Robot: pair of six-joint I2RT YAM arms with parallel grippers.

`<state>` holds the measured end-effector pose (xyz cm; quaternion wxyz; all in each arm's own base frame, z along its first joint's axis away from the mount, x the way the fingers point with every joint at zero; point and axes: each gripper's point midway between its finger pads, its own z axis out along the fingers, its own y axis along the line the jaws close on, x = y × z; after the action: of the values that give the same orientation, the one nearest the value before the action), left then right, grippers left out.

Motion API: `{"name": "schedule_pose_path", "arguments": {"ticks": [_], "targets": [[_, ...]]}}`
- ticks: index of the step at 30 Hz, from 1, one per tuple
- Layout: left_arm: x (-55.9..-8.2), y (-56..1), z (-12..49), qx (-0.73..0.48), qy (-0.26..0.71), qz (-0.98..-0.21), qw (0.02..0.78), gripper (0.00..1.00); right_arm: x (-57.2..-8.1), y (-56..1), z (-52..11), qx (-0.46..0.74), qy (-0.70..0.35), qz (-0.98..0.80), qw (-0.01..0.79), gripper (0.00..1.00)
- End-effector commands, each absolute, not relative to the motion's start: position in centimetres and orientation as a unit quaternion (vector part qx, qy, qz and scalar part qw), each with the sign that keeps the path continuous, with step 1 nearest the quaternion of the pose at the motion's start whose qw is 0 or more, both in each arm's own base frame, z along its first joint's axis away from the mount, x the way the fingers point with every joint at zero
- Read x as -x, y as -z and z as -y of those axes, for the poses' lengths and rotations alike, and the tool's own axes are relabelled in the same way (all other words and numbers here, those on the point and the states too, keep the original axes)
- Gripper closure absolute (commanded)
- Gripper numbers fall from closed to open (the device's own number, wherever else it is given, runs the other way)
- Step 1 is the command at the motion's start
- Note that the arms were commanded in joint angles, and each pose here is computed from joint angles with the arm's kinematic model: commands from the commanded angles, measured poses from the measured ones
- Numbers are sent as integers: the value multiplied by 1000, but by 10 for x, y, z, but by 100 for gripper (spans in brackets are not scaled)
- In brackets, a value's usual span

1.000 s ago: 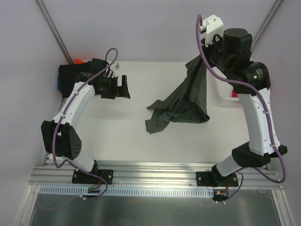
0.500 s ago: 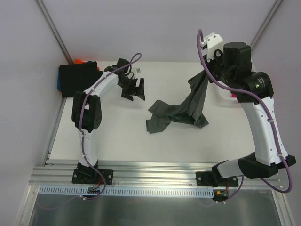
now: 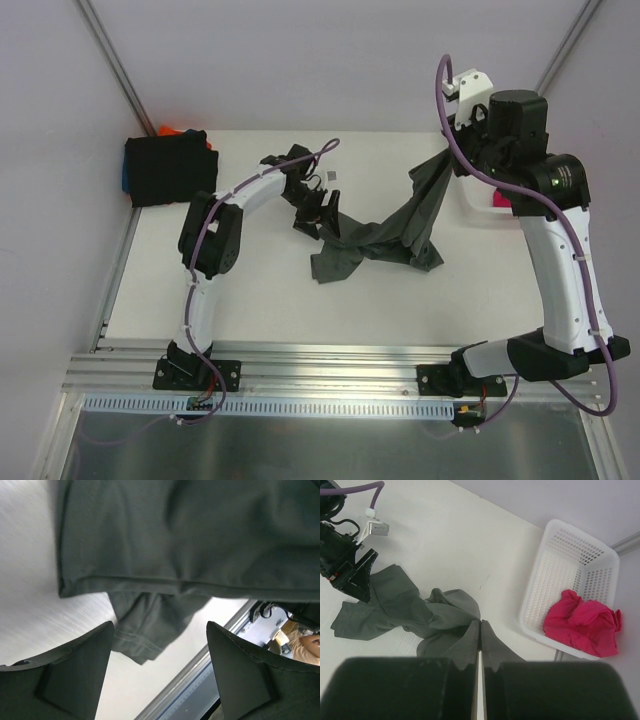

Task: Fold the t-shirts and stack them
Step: Flatten the tshirt out

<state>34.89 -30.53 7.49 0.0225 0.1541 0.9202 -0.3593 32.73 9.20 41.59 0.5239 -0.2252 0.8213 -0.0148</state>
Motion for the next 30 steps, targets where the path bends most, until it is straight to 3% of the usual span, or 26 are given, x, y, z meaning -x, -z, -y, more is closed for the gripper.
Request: {"name": "schedule_pose_path", "arguments": {"ticks": [1, 23, 25, 29, 30], "targets": [[-370, -81, 306, -151, 366, -917, 46, 25, -328, -429, -95, 209, -4, -813, 544, 99], [-403, -41, 302, -151, 326, -931, 60, 29, -339, -416, -88, 189, -6, -830, 525, 99], [-403, -39, 300, -150, 322, -933, 60, 33, -339, -415, -88, 189, -7, -830, 525, 99], [-403, -40, 298, -148, 318, -934, 63, 57, -342, -414, -89, 188, -9, -832, 523, 99], [-403, -41, 298, -148, 318, -934, 63, 59, -343, -412, -90, 189, -10, -833, 521, 99]]}}
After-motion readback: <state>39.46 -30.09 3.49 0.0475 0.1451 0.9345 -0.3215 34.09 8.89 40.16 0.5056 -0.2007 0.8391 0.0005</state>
